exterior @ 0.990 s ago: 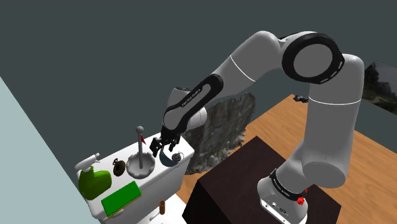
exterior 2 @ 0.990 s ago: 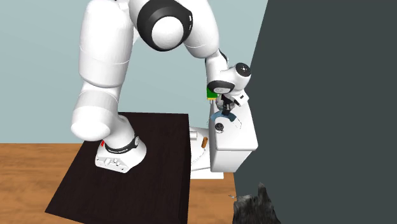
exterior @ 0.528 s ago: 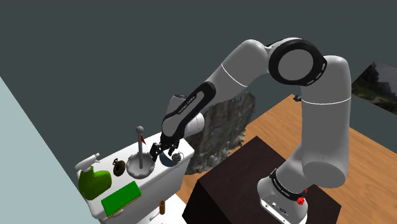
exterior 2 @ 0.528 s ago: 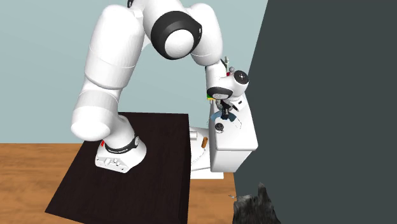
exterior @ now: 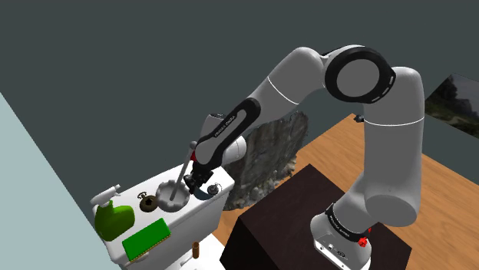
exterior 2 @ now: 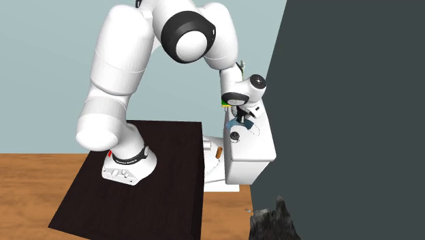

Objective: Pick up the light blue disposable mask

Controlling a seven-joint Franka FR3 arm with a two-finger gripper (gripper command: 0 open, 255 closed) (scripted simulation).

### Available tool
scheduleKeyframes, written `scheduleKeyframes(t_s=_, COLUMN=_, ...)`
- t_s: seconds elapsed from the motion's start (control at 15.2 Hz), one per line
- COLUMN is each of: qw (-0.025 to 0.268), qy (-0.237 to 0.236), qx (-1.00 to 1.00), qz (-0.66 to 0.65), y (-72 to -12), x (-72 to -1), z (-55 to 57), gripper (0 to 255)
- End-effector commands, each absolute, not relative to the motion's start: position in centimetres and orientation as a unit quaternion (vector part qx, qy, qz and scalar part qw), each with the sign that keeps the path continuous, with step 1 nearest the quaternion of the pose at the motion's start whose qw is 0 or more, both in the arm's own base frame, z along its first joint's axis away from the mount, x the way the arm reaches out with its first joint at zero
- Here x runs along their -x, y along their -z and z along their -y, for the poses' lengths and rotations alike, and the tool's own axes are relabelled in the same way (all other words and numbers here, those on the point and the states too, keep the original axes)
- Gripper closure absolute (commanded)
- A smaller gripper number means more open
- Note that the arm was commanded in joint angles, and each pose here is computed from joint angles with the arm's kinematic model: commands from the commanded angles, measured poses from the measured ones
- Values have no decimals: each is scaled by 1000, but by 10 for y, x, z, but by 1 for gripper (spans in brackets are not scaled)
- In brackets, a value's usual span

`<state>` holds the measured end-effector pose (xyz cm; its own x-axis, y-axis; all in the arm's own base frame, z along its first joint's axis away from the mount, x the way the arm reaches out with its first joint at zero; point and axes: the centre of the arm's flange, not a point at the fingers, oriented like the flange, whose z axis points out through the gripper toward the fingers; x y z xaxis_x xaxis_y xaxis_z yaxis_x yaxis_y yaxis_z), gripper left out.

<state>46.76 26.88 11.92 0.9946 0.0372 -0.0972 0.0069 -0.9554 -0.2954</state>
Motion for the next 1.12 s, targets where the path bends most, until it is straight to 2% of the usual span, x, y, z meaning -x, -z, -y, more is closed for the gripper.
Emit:
scheduleKeyframes(t_s=0.0, qw=147, qy=-58, qx=987, qz=10, y=-112, x=-463, z=-269, gripper=255)
scheduleKeyframes(t_s=1.06, qw=147, qy=-58, qx=987, qz=10, y=-185, x=-466, z=-266, gripper=255)
